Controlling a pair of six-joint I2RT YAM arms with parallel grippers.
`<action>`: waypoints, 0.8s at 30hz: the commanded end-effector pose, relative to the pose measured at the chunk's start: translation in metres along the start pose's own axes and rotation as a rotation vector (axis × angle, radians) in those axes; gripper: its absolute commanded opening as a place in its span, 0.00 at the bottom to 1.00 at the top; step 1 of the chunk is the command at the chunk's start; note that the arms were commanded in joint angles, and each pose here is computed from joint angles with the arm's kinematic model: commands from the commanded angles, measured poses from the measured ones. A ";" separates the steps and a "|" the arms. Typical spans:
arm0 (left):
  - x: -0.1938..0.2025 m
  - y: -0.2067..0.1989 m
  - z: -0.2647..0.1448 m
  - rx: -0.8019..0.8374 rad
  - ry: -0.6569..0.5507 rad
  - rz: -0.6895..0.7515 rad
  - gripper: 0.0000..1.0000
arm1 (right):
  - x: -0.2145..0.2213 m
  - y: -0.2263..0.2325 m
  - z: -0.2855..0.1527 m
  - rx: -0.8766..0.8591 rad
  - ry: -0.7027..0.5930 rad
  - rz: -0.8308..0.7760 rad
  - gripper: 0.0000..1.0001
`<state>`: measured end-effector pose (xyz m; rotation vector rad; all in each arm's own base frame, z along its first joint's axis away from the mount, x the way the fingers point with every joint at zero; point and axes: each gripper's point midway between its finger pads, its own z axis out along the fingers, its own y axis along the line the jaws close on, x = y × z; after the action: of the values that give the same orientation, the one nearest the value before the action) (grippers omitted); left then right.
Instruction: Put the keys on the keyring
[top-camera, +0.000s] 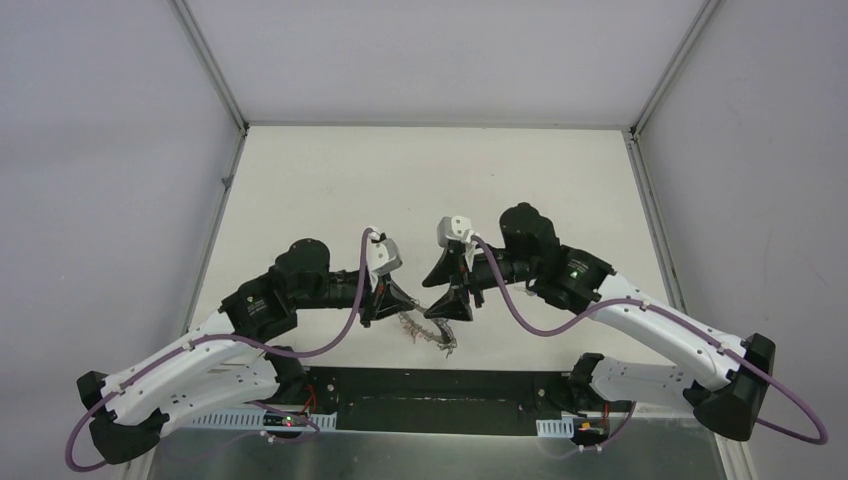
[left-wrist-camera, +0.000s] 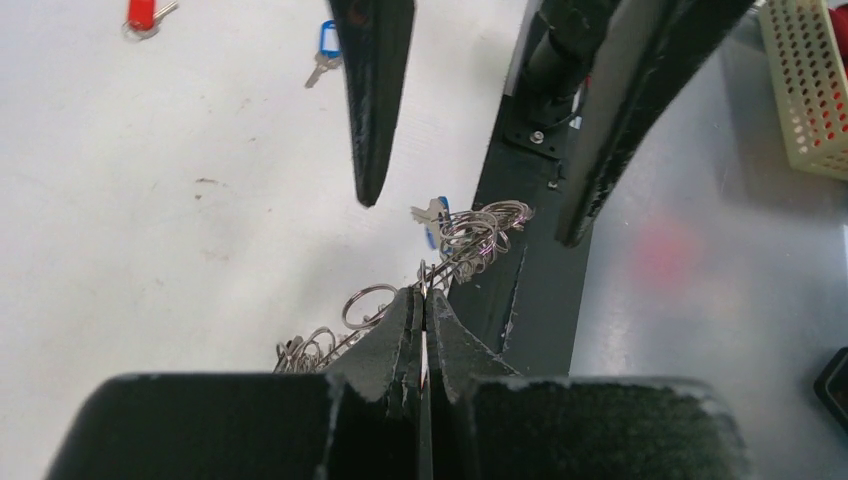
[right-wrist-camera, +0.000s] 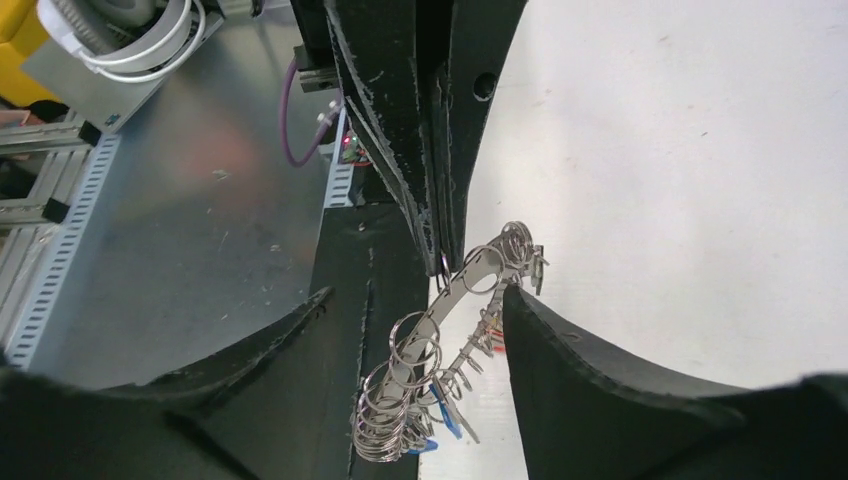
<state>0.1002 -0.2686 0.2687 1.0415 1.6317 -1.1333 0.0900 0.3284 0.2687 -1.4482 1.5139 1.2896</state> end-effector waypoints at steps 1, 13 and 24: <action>-0.041 -0.001 -0.013 -0.061 -0.087 -0.013 0.00 | -0.026 -0.007 -0.005 0.073 -0.089 -0.077 0.63; -0.053 0.013 -0.022 -0.193 -0.089 -0.141 0.00 | 0.003 -0.021 0.016 0.153 0.103 -0.070 0.60; -0.046 0.013 -0.028 -0.224 -0.073 -0.217 0.00 | 0.003 -0.029 0.020 0.226 0.133 -0.118 0.00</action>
<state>0.1180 -0.2475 0.2790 0.7763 1.8724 -1.0385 0.1083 0.3450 0.2307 -1.4990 1.6433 0.9763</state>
